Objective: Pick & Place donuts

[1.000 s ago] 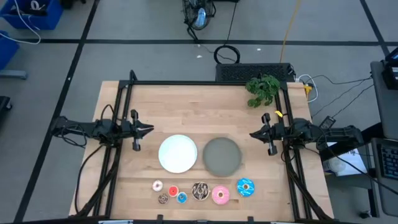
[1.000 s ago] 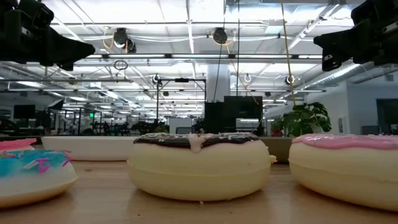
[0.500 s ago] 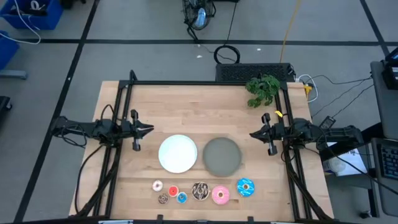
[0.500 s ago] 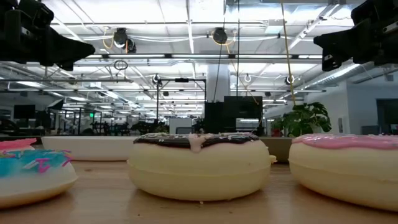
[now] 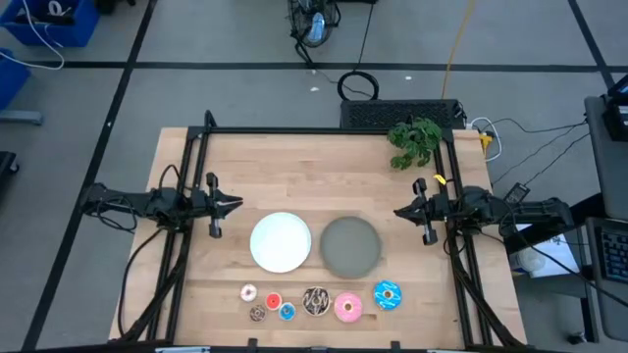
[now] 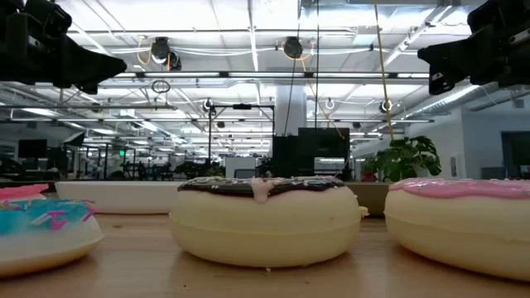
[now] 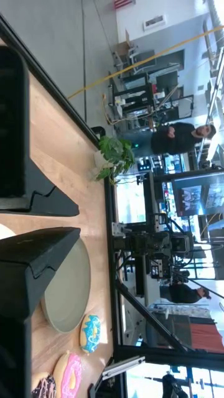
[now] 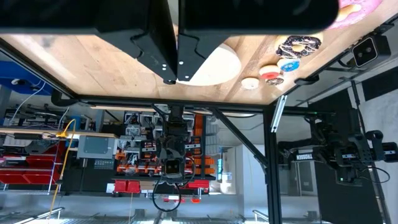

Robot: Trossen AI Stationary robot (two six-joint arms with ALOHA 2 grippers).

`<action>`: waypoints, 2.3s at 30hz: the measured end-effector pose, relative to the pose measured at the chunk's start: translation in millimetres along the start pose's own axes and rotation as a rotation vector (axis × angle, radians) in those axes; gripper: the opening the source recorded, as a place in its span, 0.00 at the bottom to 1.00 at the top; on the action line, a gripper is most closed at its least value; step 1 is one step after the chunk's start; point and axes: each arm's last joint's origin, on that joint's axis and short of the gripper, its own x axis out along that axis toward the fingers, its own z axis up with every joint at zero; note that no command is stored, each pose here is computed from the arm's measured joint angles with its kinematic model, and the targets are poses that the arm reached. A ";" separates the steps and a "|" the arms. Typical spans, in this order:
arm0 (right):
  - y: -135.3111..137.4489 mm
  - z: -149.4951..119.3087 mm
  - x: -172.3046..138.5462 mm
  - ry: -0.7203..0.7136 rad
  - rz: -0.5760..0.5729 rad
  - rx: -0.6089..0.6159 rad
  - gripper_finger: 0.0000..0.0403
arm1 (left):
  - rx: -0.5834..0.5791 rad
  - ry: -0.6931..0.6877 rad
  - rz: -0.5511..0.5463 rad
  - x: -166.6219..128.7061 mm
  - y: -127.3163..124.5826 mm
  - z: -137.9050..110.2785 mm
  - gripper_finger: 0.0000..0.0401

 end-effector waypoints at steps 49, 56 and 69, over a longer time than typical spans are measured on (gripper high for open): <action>0.0 0.0 0.0 0.000 0.000 0.000 0.00 | 0.000 0.000 0.000 0.0 0.0 0.0 0.12; 0.0 0.0 0.0 0.000 0.000 0.000 0.00 | 0.000 0.000 0.000 0.0 0.0 0.0 0.12; 0.0 0.5 0.0 -0.005 0.000 0.000 0.00 | 0.149 -0.002 0.001 0.0 0.0 0.1 0.12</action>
